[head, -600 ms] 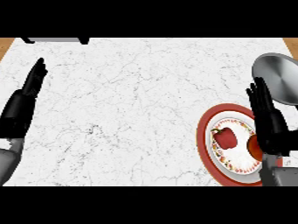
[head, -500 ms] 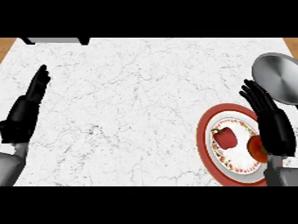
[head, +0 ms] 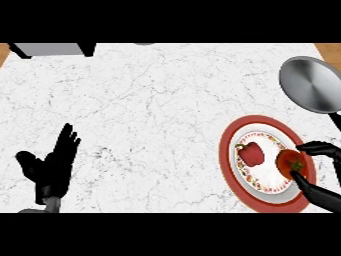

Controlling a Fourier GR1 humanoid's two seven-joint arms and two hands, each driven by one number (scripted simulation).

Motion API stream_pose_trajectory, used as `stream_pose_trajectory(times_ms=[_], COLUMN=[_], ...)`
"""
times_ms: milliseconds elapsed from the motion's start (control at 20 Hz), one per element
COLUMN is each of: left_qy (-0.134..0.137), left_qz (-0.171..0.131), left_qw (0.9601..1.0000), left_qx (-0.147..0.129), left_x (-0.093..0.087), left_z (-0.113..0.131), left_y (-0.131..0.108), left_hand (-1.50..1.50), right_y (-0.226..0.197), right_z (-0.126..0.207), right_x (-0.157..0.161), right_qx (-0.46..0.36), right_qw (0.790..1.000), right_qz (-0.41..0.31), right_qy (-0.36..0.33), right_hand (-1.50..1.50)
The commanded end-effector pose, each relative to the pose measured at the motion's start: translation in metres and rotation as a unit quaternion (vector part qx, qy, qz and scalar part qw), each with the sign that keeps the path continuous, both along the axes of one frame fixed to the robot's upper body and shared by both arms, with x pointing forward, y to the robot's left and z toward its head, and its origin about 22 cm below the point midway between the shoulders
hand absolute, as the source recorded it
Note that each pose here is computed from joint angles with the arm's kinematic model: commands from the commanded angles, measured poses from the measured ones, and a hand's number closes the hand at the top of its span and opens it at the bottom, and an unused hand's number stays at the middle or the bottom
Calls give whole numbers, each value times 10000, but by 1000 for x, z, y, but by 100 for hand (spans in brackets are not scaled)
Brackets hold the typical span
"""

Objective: Pick the tomato from the plate and place it in the pan

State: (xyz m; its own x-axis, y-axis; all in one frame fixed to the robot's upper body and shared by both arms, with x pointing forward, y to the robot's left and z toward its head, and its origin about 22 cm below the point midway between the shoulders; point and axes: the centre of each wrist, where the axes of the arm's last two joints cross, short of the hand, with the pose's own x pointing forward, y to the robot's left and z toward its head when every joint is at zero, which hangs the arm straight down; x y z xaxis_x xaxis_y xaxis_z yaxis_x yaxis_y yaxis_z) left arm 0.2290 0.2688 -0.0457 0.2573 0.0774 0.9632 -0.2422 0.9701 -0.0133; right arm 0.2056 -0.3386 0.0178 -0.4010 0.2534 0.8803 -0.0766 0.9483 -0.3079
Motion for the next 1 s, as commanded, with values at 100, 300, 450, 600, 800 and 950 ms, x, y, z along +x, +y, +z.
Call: stream_pose_trajectory(times_ms=[100,300,450,600,800,950], left_qy=[238,291,235,327,260,231], left_qz=[159,118,55,-2,-42,-98], left_qw=[9987,9984,9989,9985,9988,9984], left_qx=[-430,-466,-408,-436,-405,-508], left_x=[-12,-22,0,-6,-22,-10], left_z=[-5,-14,-1,1,-2,6], left_y=[-6,-17,-20,-16,-15,-21], left_hand=[0,0,0,0,0,0], right_y=[-26,-38,-23,-25,-22,-29], right_z=[-48,-48,-38,19,54,56], right_x=[-93,-121,-93,-65,-45,-49], right_qx=[-745,-1250,-1494,-1827,-2294,-3599], right_qw=[9923,9825,9753,9672,9596,9198], right_qz=[-385,-1041,-1401,-1609,-1619,-1464], right_qy=[-907,-905,-829,-724,-212,548], right_hand=[-150,-150,-150,-150,-150,-150])
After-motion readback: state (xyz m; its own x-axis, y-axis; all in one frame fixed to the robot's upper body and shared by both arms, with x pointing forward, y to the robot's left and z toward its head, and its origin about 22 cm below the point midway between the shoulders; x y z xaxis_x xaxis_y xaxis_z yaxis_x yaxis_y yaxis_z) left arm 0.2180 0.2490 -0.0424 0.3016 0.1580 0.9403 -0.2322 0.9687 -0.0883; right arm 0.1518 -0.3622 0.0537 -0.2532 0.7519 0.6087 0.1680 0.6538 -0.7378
